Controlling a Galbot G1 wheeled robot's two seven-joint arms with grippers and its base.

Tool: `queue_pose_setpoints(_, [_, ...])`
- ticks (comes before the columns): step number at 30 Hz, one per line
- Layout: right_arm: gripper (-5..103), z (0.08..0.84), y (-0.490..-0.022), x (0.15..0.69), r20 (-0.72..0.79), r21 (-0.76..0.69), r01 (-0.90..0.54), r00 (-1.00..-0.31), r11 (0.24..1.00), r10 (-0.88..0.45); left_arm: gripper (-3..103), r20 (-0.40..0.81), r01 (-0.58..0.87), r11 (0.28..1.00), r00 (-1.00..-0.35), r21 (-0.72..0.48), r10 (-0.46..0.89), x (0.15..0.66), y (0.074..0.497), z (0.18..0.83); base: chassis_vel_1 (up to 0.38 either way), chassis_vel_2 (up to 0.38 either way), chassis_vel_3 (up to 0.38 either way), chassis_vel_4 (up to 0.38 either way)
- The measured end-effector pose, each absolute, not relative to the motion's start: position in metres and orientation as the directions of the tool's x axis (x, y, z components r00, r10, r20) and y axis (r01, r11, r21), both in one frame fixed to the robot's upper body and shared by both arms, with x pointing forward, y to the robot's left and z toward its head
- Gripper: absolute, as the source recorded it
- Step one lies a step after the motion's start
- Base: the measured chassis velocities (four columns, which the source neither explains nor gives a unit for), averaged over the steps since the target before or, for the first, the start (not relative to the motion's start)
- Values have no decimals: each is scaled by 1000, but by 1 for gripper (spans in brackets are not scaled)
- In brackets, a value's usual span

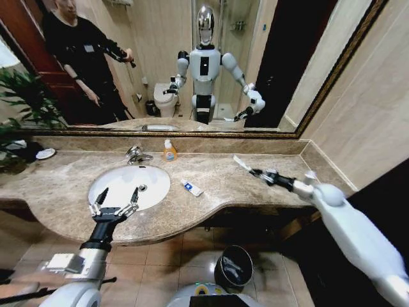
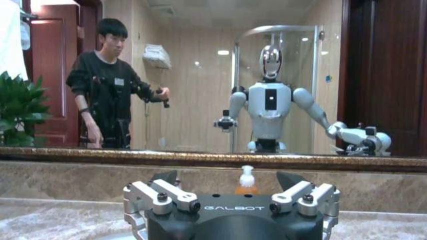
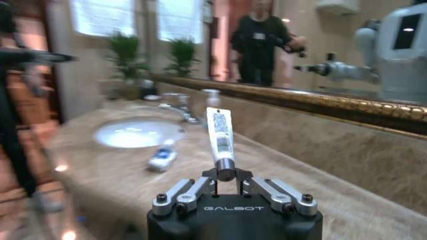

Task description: Pick up the trash from the sink and place it in the trash bin.

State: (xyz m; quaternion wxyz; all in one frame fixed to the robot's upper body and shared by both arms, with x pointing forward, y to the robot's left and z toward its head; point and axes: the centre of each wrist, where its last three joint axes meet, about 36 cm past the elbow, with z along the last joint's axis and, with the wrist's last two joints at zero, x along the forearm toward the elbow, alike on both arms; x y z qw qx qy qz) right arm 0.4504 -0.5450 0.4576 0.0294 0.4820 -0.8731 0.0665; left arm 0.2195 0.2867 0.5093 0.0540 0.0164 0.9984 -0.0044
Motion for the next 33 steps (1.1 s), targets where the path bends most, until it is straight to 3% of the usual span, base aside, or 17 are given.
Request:
queue_pose_setpoints(2, [17, 457, -578, 424, 140, -76, -894, -447, 441, -883, 100, -108, 33, 999, -994, -7, 32, 219, 287, 509, 0, 0, 0, 0])
queue_pose_setpoints(3, [17, 457, -578, 424, 140, -76, -894, -447, 441, -883, 100, -108, 33, 999, -994, -7, 32, 219, 287, 509, 0, 0, 0, 0])
queue_pose_setpoints(5, [17, 448, -597, 395, 172, -57, -925, -380, 375, -909, 100, -108, 33, 999, -994, -7, 32, 219, 287, 509, 0, 0, 0, 0])
queue_pose_setpoints(12, [17, 407, -593, 346, 210, -10, -926, -372, 378, -904, 100, -108, 33, 999, -994, -7, 32, 219, 287, 509, 0, 0, 0, 0])
queue_pose_setpoints(19, [17, 320, -567, 307, 301, 99, -884, -411, 457, -861, 100, -108, 33, 999, -994, -7, 32, 219, 287, 509, 0, 0, 0, 0])
queue_pose_setpoints(21, [17, 288, -549, 296, 337, 120, -852, -448, 510, -828, 100, -108, 33, 999, -994, -7, 32, 219, 287, 509, 0, 0, 0, 0])
queue_pose_setpoints(27, [17, 216, -513, 267, 513, 43, -743, -557, 668, -653, 100, -108, 33, 999, -994, -7, 32, 219, 287, 509, 0, 0, 0, 0])
queue_pose_setpoints(33, [17, 167, -506, 230, 606, -5, -693, -576, 721, -549, 100, -108, 33, 999, -994, -7, 32, 219, 287, 509, 0, 0, 0, 0])
